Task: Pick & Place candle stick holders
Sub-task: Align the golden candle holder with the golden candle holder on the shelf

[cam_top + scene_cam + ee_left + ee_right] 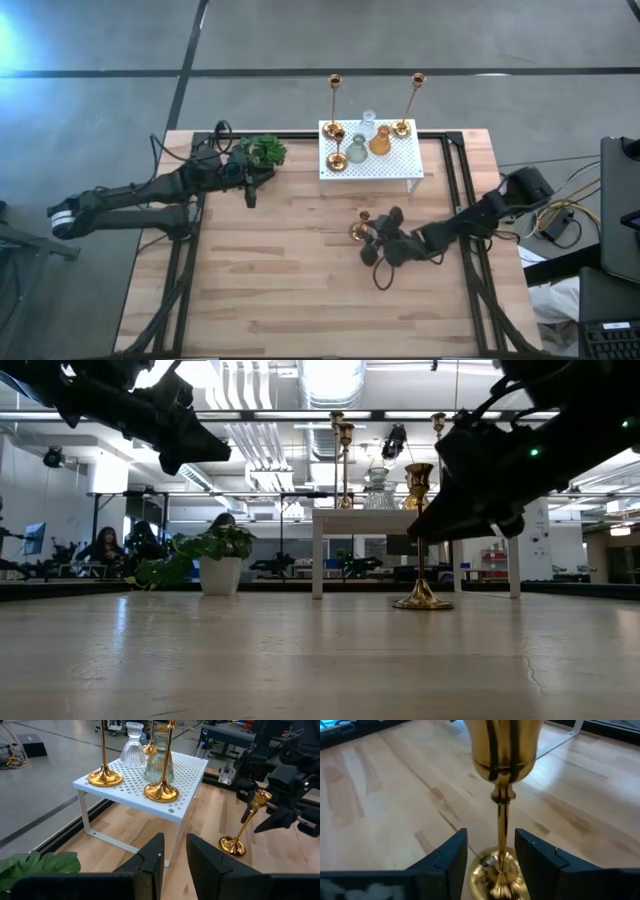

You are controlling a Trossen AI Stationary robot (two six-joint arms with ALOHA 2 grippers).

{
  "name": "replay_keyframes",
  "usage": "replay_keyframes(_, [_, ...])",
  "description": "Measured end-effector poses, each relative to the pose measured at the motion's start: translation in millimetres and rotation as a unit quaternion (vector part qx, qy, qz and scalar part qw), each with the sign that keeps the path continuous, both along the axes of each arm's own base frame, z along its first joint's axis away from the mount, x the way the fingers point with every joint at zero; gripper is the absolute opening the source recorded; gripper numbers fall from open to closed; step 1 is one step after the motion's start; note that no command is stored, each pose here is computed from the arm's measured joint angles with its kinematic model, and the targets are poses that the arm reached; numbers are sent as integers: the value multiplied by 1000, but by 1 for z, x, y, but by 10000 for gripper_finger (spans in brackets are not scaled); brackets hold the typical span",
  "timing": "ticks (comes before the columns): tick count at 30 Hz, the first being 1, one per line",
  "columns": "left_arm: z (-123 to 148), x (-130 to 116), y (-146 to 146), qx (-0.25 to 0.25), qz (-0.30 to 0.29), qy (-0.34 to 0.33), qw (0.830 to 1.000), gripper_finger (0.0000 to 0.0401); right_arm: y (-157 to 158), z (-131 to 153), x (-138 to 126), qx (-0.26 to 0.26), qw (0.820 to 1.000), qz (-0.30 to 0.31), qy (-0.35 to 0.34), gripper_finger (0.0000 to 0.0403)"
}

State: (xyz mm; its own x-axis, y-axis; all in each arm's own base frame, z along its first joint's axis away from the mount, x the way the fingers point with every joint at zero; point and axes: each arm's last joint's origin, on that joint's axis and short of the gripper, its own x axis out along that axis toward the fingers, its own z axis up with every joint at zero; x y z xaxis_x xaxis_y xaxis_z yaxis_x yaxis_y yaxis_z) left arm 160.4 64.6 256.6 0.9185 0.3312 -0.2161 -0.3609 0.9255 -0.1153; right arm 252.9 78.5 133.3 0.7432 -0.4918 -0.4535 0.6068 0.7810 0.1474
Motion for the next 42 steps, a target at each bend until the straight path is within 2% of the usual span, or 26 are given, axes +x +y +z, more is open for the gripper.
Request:
replay_keyframes(6, [0, 0, 0, 0, 0, 0, 1000, 85, -8, -5, 6, -3, 1000, -16, 4, 121])
replay_keyframes(12, [0, 0, 0, 0, 0, 0, 1000, 85, -9, 5, 5, 2, 1000, -17, -12, 25])
replay_keyframes(13, [0, 0, 0, 0, 0, 0, 1000, 85, -9, 7, 5, 4, 1000, -16, -15, 20])
replay_keyframes(22, [0, 0, 0, 0, 0, 0, 1000, 85, -17, 51, -13, 3, 998, -30, -47, 12])
replay_keyframes(34, [0, 0, 0, 0, 0, 0, 1000, 85, -45, 148, -70, -23, 997, -70, -35, 12])
replay_keyframes(38, [0, 0, 0, 0, 0, 0, 1000, 85, -57, 168, -88, -23, 995, -89, -35, 12])
replay_keyframes(42, [0, 0, 0, 0, 0, 0, 1000, 85, -69, 174, -104, -17, 993, -108, -36, 11])
